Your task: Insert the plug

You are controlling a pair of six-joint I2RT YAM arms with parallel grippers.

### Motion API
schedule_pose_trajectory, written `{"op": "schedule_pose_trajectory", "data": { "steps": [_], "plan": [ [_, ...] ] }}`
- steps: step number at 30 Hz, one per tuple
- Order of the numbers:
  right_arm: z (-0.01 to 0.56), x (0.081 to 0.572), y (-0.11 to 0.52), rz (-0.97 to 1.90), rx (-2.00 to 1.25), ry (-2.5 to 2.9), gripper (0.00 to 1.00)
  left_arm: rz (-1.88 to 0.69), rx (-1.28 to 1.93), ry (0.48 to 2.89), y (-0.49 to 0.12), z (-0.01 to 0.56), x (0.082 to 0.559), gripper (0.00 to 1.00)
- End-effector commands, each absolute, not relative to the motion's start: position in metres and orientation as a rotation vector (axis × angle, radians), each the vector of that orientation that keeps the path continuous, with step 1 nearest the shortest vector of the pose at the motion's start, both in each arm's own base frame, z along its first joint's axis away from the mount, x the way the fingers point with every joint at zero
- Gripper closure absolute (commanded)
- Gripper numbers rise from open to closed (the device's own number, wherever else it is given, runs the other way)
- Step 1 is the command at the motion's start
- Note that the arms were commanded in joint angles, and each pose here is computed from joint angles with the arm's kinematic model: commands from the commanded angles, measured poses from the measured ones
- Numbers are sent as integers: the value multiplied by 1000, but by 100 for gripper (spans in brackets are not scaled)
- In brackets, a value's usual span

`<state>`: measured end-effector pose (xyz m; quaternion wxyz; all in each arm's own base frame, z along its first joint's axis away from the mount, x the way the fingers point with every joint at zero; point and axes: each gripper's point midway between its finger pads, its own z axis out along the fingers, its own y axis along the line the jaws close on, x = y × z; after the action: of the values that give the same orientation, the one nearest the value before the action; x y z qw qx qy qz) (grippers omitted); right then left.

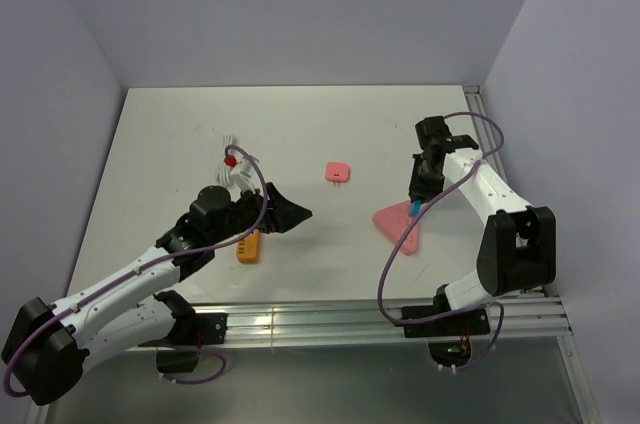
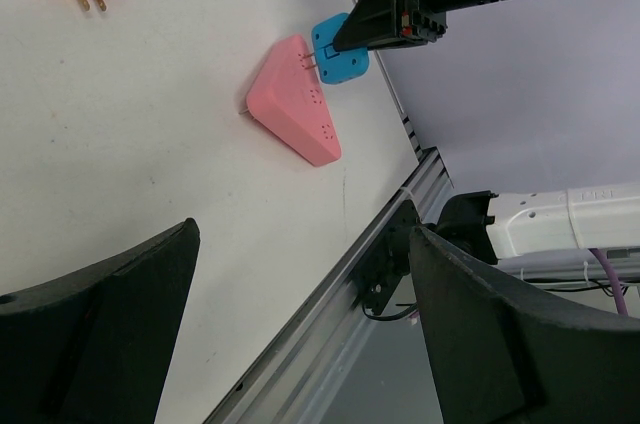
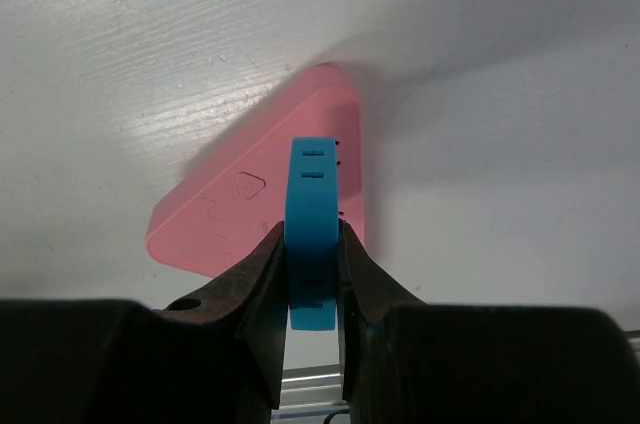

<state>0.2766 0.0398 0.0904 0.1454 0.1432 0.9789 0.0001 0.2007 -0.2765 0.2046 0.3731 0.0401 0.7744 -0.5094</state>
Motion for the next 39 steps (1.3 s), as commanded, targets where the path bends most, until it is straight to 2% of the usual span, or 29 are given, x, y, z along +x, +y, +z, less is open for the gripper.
{"op": "schedule_pose_trajectory", "data": {
  "steps": [1, 39],
  "plan": [
    [90, 285, 41, 5, 401, 2786, 100, -1338, 136, 1922, -281, 222, 200, 9],
    [91, 290, 52, 86, 395, 2781, 100, -1350, 131, 1936, -282, 216, 198, 9]
  ]
}}
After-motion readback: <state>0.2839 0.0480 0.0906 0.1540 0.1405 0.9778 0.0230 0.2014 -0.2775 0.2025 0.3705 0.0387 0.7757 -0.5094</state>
